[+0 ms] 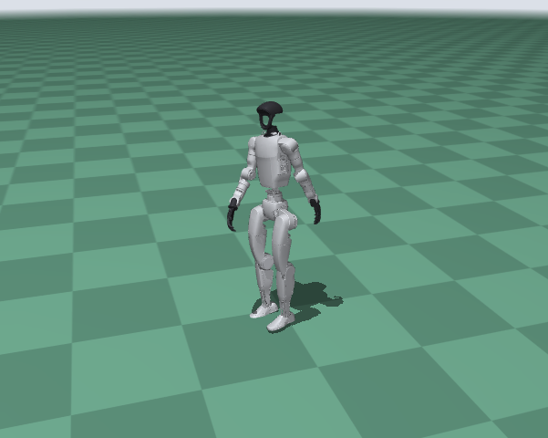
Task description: In place motions
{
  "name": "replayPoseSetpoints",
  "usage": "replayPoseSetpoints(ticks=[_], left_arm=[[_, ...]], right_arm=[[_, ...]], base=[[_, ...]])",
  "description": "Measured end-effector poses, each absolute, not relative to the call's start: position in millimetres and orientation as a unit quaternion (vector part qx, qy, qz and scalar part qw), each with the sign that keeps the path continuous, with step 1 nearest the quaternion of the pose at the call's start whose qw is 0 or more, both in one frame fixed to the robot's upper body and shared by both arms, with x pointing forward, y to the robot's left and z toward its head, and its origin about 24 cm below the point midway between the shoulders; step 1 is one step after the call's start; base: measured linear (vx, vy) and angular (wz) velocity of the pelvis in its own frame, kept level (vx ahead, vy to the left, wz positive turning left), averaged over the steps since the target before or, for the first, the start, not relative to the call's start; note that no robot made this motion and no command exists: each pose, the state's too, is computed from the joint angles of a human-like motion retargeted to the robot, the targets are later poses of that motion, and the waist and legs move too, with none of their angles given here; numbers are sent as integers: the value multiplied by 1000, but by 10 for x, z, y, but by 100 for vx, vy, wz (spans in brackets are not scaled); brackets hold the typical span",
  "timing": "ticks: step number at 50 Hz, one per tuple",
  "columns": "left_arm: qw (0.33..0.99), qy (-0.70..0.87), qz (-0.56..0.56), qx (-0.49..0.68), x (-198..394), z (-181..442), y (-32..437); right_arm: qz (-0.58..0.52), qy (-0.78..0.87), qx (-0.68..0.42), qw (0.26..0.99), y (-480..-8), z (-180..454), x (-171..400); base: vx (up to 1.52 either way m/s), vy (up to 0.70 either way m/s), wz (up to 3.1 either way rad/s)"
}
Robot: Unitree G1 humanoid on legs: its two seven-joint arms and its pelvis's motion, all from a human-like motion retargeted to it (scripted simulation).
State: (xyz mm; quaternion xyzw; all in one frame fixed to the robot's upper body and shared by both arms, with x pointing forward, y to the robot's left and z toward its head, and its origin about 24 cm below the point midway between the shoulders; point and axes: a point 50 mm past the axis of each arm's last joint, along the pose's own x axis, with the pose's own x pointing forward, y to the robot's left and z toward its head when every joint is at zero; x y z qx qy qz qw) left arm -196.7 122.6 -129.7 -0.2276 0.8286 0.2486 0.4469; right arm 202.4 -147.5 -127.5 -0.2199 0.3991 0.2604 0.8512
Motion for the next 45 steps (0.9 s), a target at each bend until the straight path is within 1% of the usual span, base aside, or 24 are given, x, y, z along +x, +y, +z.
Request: replayPoseSetpoints(ticks=[3, 7, 11, 15, 20, 25, 29, 33, 36, 39, 42, 45], left_arm=[[498, 781, 263, -269, -1502, -1513, 1255], [587, 719, 250, -275, -740, -1736, 1411], [691, 667, 172, -219, 112, -1810, 1625], [792, 589, 64, -144, 967, -1712, 1749], [877, 474, -7, -76, 1752, -1442, 1761], [912, 409, -26, -28, 2071, -1265, 1740], [903, 428, -38, -9, 1931, -1339, 1731], [860, 508, -41, -1, 1450, -1561, 1751], [801, 598, -25, -6, 871, -1728, 1788], [723, 690, 9, -28, 189, -1801, 1785], [646, 758, 57, -63, -483, -1765, 1717], [587, 797, 101, -105, -1088, -1654, 1597]], right_arm=[[249, 473, -233, 812, -1665, -1487, 1623], [206, 618, -227, 724, -1989, -1717, 790], [123, 751, -183, 622, -2270, -1705, -159], [26, 821, -134, 554, -2412, -1559, -918], [-38, 855, -115, 505, -2524, -1342, -1509], [-51, 872, -138, 467, -2614, -1220, -1713], [-41, 863, -142, 483, -2587, -1304, -1541], [-3, 834, -145, 532, -2484, -1490, -1107], [50, 797, -167, 578, -2383, -1629, -605], [119, 740, -197, 633, -2213, -1719, 33], [187, 658, -214, 698, -1939, -1725, 730], [236, 562, -209, 764, -1612, -1617, 1350]], base=[[0, 0, 0], [0, 0, 0], [0, 0, 0], [0, 0, 0], [0, 0, 0], [0, 0, 0], [0, 0, 0], [0, 0, 0], [0, 0, 0], [0, 0, 0], [0, -4, -6], [0, 0, 0]])
